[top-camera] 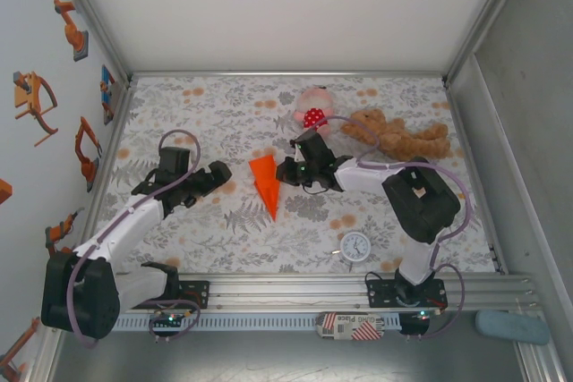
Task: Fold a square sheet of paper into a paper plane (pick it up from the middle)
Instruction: Turn over the paper plane at the center of the table.
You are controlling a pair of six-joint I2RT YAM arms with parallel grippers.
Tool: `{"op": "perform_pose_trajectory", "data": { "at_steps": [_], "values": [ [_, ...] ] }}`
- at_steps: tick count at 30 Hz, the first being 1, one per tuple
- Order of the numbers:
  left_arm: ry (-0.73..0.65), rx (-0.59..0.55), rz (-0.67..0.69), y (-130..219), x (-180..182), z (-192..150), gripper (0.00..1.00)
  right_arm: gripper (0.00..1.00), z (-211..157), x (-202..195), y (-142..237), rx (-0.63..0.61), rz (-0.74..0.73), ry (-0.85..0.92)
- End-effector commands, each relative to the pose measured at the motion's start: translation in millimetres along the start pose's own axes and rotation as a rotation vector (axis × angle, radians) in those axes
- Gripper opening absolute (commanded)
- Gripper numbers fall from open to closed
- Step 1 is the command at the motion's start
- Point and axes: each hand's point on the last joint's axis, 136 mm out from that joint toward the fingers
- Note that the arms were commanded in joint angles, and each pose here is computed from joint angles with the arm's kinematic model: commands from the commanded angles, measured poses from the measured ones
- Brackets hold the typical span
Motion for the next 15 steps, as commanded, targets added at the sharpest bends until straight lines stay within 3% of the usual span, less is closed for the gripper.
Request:
{"op": "perform_pose_trajectory", "data": {
  "at_steps": [1,8,15],
  "values": [
    [0.001,0.043,-0.099,-5,-22,-9,1.0,0.0,9,16,0,-0.028,0.141,0.014],
    [-0.019,0.116,-0.119,-25,-42,-31,0.94,0.0,4,-12,0,-0.034,0.12,-0.031],
    [-0.04,0.191,-0.141,-52,-59,-46,0.77,0.0,-3,-41,-3,-0.022,0.072,-0.07]
  ]
}}
Point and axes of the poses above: each hand's point on the last joint's axis, 136 mm out from that joint toward the fingers, its own y axis back along the fingers, its own x axis along the line the jaws close on, z = x × y, and after that the axes turned 2 degrees about -y, right-handed
